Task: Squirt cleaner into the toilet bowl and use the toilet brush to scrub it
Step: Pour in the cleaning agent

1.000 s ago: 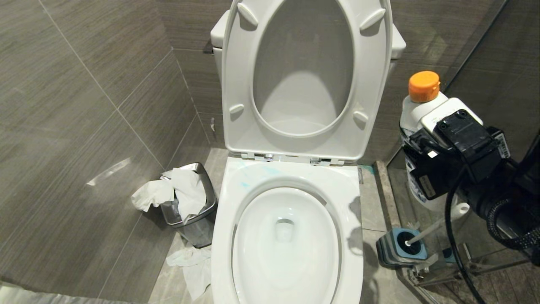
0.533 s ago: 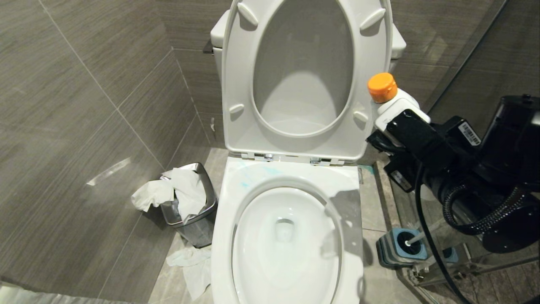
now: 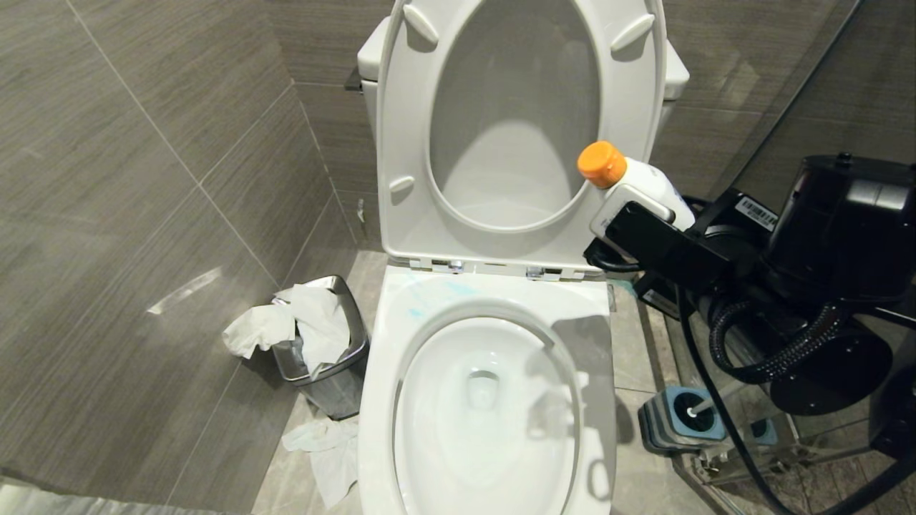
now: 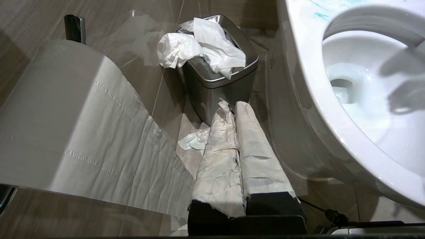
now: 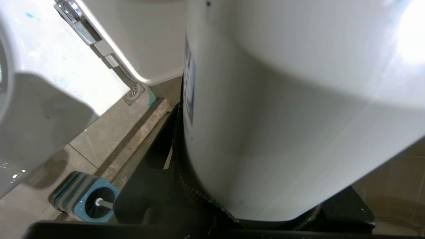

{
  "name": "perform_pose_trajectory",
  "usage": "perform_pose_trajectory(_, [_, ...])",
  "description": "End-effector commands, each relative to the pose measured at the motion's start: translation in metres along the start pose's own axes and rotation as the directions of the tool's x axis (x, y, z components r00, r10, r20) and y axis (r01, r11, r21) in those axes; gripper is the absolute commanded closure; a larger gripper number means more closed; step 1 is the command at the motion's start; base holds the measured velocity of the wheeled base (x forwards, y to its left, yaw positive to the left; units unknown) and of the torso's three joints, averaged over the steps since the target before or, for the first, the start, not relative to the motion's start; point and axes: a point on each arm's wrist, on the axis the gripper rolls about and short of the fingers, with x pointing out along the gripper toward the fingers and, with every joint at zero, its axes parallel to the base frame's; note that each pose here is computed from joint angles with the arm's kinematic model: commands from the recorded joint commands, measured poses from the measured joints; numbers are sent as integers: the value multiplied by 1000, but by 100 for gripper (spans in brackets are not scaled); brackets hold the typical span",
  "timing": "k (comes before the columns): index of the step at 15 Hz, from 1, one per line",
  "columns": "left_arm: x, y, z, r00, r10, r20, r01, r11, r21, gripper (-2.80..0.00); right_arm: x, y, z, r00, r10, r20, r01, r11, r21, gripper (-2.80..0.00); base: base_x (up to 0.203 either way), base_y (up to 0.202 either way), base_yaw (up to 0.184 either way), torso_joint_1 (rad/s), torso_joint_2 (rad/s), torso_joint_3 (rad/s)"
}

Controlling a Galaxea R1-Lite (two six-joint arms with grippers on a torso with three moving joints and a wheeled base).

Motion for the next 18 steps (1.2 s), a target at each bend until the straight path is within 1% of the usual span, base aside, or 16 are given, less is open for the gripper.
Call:
perform_pose_trajectory(1, [0,0,0,1000,0,-2,0,1000,0,0,2,1,3,1000,-6,-3,6,999,-35,0,0,0,0,0,0,0])
perform_pose_trajectory(4, [0,0,0,1000,0,-2,0,1000,0,0,1,0,5,1000,-9,3,9,991,-131,0,0,0,0,0,0,0])
perform_pose_trajectory(9, [0,0,0,1000,0,-2,0,1000,0,0,-2,1,8,1000,0,19,5,962,-275,0,0,0,0,0,0,0])
perform_pose_trajectory(12, [0,0,0,1000,2,-2,-2,1000,-3,0,-6,1,11,999,6,35,7,931,-364,0,0,0,0,0,0,0])
perform_pose_trajectory(13, [0,0,0,1000,4,-2,-4,1000,-5,0,-6,2,11,999,9,37,6,926,-378,0,0,0,0,0,0,0])
perform_pose_trajectory(18, [0,0,0,1000,4,-2,-4,1000,-5,0,-6,7,10,999,18,31,0,870,-492,0,0,0,0,0,0,0])
